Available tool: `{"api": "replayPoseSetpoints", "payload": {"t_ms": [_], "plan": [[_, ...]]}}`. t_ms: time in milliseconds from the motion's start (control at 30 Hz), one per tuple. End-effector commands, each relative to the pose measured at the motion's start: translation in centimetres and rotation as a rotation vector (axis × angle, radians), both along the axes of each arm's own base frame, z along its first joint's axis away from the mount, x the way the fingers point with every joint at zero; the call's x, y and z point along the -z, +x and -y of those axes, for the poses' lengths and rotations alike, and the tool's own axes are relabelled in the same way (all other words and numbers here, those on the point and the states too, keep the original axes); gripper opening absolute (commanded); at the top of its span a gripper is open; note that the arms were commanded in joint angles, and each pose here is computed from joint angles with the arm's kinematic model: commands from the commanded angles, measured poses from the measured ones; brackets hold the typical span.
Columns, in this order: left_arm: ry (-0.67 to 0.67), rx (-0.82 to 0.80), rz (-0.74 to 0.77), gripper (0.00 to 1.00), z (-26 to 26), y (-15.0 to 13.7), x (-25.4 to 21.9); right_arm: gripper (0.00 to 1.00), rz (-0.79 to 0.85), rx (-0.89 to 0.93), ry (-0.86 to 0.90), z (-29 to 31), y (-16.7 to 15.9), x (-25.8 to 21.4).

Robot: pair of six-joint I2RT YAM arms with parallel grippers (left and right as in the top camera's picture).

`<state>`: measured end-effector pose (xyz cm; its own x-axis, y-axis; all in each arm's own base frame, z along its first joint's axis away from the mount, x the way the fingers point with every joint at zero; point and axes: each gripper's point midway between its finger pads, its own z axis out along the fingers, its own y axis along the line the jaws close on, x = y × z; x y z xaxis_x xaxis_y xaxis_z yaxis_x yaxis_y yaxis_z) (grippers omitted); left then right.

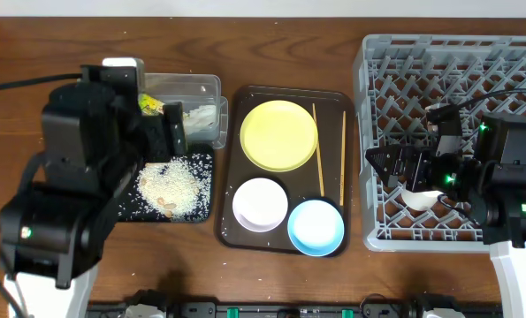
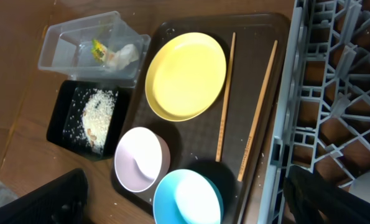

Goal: Sort waste into correct bins and load items into the dishwasher rack

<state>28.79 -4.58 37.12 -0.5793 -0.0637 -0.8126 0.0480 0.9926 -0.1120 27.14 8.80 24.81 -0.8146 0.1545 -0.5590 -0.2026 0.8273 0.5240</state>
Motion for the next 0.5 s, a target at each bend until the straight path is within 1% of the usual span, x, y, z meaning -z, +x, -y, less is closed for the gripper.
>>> {"api": "replayPoseSetpoints", "payload": {"t_ms": [0, 167, 300, 367, 467], "plan": [[-0.012, 0.01, 0.018, 0.89, 0.1, -0.7, -0.6, 0.99, 0.01, -0.009, -0.002, -0.3, 0.0, -0.4], [-0.006, 0.004, 0.017, 0.89, -0.2, -1.4, -0.7, 0.99, 0.01, -0.009, -0.002, -0.3, 0.0, -0.4], [0.049, -0.018, -0.013, 0.9, -1.0, -2.2, 0.1, 0.99, 0.01, -0.009, -0.002, -0.3, 0.0, -0.4], [0.057, -0.034, 0.015, 0.9, -1.4, -2.3, -0.1, 0.99, 0.011, -0.009, -0.002, -0.3, 0.0, -0.4], [0.025, -0.02, 0.11, 0.9, -1.0, -2.1, -0.6, 0.99, 0.009, -0.009, -0.003, -0.3, 0.0, -0.4]]}}
